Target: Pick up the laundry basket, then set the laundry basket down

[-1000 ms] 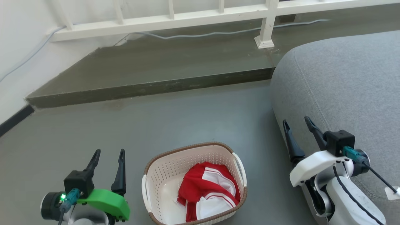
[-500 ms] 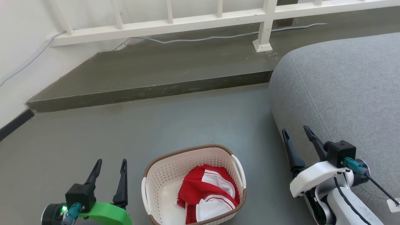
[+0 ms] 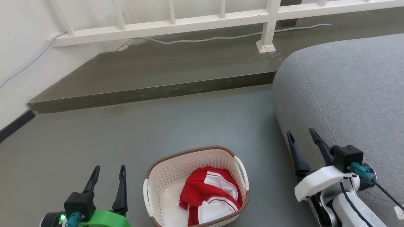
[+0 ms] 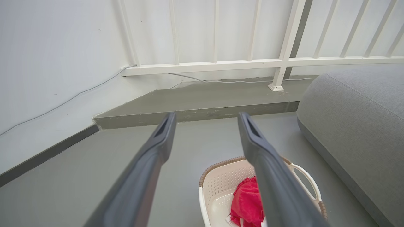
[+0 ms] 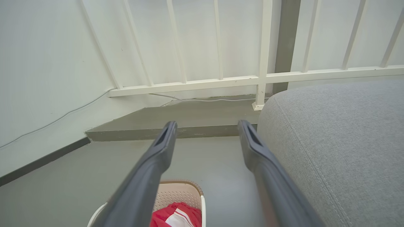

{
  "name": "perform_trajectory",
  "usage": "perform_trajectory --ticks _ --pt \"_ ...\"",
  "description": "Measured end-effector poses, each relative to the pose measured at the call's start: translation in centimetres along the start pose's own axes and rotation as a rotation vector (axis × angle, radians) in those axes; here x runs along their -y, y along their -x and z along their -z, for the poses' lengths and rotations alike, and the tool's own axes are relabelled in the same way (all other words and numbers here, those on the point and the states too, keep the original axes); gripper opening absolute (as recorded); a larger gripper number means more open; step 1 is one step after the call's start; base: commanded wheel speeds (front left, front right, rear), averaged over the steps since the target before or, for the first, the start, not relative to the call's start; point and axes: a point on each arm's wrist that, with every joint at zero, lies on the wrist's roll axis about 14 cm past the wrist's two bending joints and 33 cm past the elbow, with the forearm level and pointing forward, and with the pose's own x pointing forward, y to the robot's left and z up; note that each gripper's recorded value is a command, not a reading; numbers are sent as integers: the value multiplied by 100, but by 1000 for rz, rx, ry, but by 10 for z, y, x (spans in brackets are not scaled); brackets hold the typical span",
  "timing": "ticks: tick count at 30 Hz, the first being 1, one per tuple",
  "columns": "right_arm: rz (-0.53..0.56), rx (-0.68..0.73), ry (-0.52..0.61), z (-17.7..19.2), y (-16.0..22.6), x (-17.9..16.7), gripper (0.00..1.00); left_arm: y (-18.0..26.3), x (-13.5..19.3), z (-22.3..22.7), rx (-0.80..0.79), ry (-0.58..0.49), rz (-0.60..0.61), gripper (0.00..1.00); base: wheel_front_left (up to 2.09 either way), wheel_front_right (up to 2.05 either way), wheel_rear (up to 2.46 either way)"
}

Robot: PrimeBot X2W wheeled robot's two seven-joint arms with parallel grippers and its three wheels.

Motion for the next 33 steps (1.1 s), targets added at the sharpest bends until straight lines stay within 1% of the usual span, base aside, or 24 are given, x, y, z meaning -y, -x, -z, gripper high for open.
perform_trajectory --ticks 7,8,15,17,22,33 --pt "8 10 1 -3 0 2 100 -1 1 -4 16 -12 -4 100 0 0 0" --pt "8 11 1 -3 0 2 0 0 1 -4 18 -11 -5 0 0 0 0" --pt "23 -88 -30 30 17 -2 0 8 5 19 -57 11 -13 0 0 0 0" --pt "31 -91 -44 30 17 0 0 8 5 20 -58 26 -16 0 0 0 0" --pt "46 -95 -129 29 14 0 0 11 2 23 -76 102 -33 0 0 0 0" --pt "87 -115 -292 30 9 8 0 13 -14 25 -96 262 -103 0 0 0 0"
